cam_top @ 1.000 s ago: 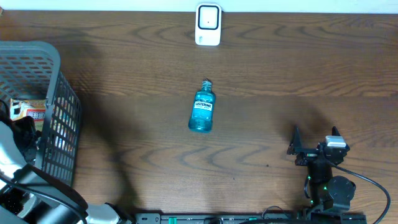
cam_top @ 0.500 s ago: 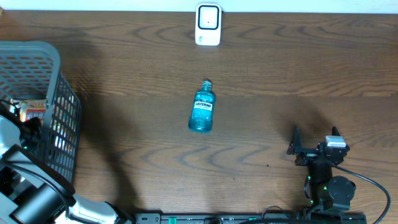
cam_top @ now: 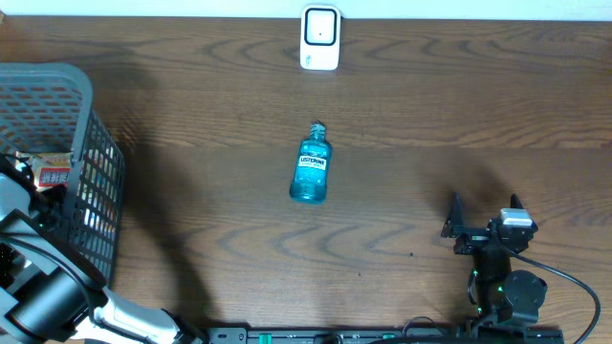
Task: Scan the item barcode
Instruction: 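Return the left gripper to the basket and grasp a small green item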
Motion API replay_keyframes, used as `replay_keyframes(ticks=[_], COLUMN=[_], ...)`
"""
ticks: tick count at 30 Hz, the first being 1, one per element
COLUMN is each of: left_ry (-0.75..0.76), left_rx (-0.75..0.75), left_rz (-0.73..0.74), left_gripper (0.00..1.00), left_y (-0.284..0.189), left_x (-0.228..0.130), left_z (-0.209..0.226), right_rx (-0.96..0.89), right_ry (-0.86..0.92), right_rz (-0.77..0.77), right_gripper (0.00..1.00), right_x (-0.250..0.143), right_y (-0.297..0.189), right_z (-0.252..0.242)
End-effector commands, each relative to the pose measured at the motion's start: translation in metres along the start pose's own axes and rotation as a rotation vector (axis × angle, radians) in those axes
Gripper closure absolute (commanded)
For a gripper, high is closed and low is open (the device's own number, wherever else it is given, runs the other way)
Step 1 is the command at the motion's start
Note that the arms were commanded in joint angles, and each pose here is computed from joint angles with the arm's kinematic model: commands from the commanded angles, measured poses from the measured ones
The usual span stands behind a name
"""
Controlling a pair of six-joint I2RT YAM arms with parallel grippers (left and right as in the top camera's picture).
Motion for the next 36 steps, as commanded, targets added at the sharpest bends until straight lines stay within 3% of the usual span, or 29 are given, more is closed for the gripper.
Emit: replay_keyframes(ticks=[1, 7, 13, 19, 26, 29, 32, 36], left_ry=[0.046, 0.076, 0.141, 0.148, 0.133, 0.140, 0.208, 0.396], left_rx=[0.057, 0.056, -0.023, -0.196, -0.500, -0.698, -0.956, -1.311], left_rz=[0.056, 0.062, 0.024, -0.072, -0.238, -0.299, -0.261, -0.096], left_gripper=[0.36, 0.52, 0.53, 0.53, 0.53, 0.52, 0.50, 0.49], left_y=[0.026, 0.023, -0.002, -0.065, -0.171, -0.225, -0.278, -0.343], left_x=[-0.009, -0.010, -0.002, 0.007, 0.009, 0.001, -0.021, -0.067], left_z=[0.008, 0.009, -0.001, -0.010, -0.001, 0.008, 0.012, 0.018], right_rx=[-0.001, -0.001, -0.001, -0.001, -0.001, -0.001, -0.001, -0.001], right_ry=[0.009, 0.009, 0.009, 0.009, 0.009, 0.009, 0.009, 0.009], right_rz=[0.001, 0.001, 0.001, 0.001, 0.001, 0.001, 0.001, 0.001], right_gripper=[0.01, 0.01, 0.01, 0.01, 0.01, 0.01, 0.01, 0.01], right_x=[-0.001, -0.001, -0.001, -0.001, -0.001, -0.001, -0.001, -0.001], right_y=[0.000, 0.000, 0.000, 0.000, 0.000, 0.000, 0.000, 0.000], right_z=[-0.001, -0.001, -0.001, -0.001, -0.001, -0.001, -0.001, -0.001])
Point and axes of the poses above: each gripper's point midway between its finger pads, its own y axis out along the fingers, its own z axis along the line the jaws close on, x = y × z, the point moved 5 cm from there along -y, back along the fingers, and after that the axes turned 1 degree about -y, right-handed, at the moved point
